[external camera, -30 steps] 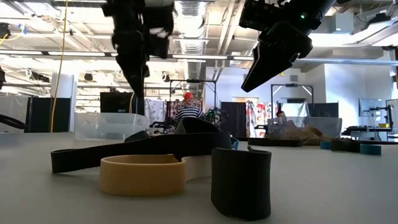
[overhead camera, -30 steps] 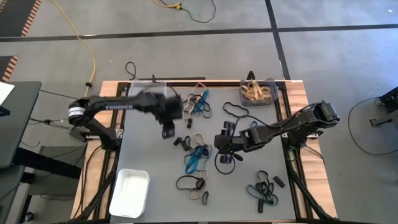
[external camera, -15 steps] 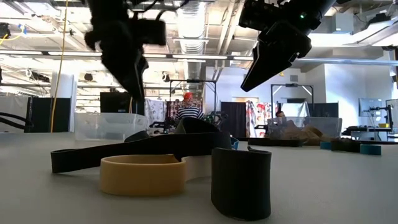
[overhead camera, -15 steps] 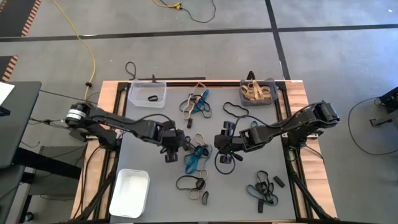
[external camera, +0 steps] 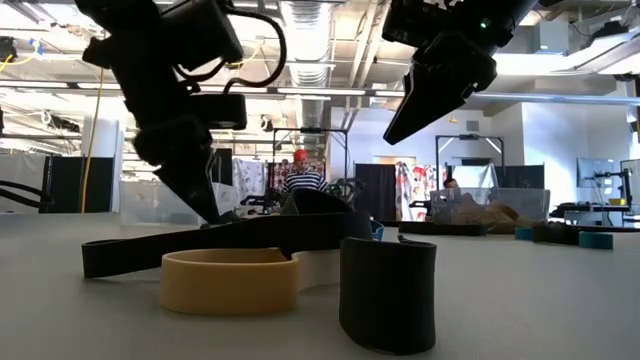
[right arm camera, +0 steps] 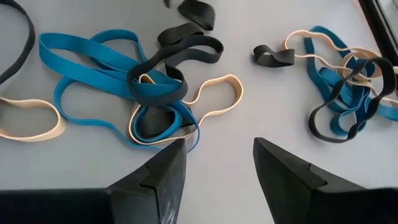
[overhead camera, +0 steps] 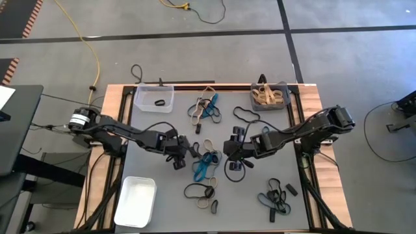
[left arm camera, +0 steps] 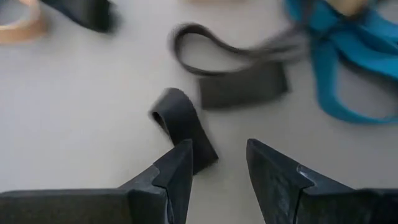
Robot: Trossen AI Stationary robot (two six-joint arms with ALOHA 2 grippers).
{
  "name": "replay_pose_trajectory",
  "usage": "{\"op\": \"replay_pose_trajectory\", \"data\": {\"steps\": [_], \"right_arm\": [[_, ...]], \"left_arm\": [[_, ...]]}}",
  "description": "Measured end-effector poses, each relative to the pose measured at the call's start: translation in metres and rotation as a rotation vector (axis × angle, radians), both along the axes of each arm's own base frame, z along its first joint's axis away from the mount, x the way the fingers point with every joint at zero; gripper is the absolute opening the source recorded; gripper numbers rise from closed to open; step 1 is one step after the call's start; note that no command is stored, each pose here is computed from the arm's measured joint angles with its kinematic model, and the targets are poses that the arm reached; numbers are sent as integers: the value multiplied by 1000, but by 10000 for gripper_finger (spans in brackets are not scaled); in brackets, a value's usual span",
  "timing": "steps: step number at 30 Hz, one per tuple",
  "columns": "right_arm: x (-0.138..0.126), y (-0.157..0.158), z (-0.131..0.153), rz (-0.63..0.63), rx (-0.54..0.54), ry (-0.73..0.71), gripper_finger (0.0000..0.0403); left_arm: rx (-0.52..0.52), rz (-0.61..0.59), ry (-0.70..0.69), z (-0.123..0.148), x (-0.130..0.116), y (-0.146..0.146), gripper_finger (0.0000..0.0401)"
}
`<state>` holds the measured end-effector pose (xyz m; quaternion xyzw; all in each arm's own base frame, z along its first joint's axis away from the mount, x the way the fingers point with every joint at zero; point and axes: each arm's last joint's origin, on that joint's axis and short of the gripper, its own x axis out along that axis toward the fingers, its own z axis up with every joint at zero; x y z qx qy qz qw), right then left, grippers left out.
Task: Sort rubber bands into baskets
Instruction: Put the black rubber band into the transparent bin
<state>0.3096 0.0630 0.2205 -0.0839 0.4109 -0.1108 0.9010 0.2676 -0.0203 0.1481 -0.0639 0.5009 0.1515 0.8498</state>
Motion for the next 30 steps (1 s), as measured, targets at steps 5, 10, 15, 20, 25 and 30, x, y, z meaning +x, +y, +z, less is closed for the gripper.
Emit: {"op": "replay_pose_trajectory", "data": {"steps": [5, 10, 15, 20, 25, 30], "right_arm": [[1, 0, 1, 6, -2, -9, 217], [1, 0, 1, 8, -2, -16, 217], [1, 0, 1, 11, 2, -15, 217], [1, 0, 1, 11, 2, -15, 217], [1, 1, 1, 12, 2, -16, 217], [1, 1, 1, 14, 0, -16, 217]], "left_arm": [[23, 20, -14, 0, 1, 3, 141], [66, 53, -23, 1, 1, 7, 141], [95, 79, -20, 0, 2, 13, 141], [82, 61, 9, -9, 5, 15, 141], [114, 58, 39, -16, 7, 16, 141], [140, 42, 62, -19, 7, 21, 110]]}}
